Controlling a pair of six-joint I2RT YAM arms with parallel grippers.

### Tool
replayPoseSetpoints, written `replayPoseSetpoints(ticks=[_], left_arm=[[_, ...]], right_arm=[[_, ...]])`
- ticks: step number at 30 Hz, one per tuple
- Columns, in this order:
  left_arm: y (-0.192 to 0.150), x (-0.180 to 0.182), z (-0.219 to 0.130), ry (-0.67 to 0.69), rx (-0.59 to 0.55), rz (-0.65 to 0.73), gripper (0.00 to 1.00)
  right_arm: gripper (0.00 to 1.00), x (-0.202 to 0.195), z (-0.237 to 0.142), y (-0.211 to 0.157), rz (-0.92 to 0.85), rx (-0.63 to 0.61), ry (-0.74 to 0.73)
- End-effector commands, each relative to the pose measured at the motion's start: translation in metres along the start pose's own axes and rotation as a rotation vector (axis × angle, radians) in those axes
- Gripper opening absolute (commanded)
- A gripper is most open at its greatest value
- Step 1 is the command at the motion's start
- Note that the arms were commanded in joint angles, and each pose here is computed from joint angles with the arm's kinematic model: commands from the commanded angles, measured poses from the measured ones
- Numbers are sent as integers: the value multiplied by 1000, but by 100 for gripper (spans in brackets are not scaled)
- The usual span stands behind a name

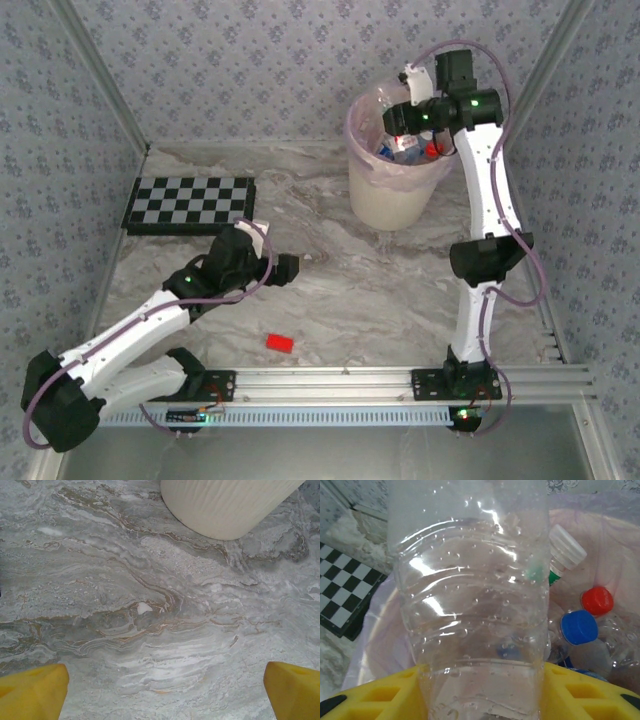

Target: Put the plastic bottles in the bin

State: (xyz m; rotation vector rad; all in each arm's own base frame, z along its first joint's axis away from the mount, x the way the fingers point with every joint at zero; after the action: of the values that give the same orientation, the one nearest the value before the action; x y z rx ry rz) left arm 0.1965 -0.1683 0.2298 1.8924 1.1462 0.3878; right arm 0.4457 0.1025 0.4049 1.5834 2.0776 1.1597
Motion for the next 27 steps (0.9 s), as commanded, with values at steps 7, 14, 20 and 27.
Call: replayPoseSetpoints(ticks=[7, 14, 20, 27], left_arm=[[5, 1, 0, -3, -10, -23, 100], [4, 0, 3, -14, -12, -27, 100], [3, 0, 4, -15, -6, -26, 100], [1, 0, 4, -17, -3, -28, 100]], right_arm=[[80, -2, -13, -17, 66, 96, -84], [78, 8, -38, 5, 93, -100, -59], [56, 13, -21, 21, 97, -183, -27], [46, 16, 20, 29, 76, -200, -55]])
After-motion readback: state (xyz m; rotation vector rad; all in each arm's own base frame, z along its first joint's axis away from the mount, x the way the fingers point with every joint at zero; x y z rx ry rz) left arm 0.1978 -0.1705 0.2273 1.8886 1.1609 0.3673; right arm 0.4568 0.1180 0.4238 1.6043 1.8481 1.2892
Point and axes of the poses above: each hand's point on the last joint's axis, 136 mm out from that joint toward the fingers, its own z axis out along the fingers, its own x axis along the line the jaws close on, y = z × x, the point moved 8 cm from there along -z, back along the fingers, and after that the axes turned 11 degrees about z, right-handed, at the moved point
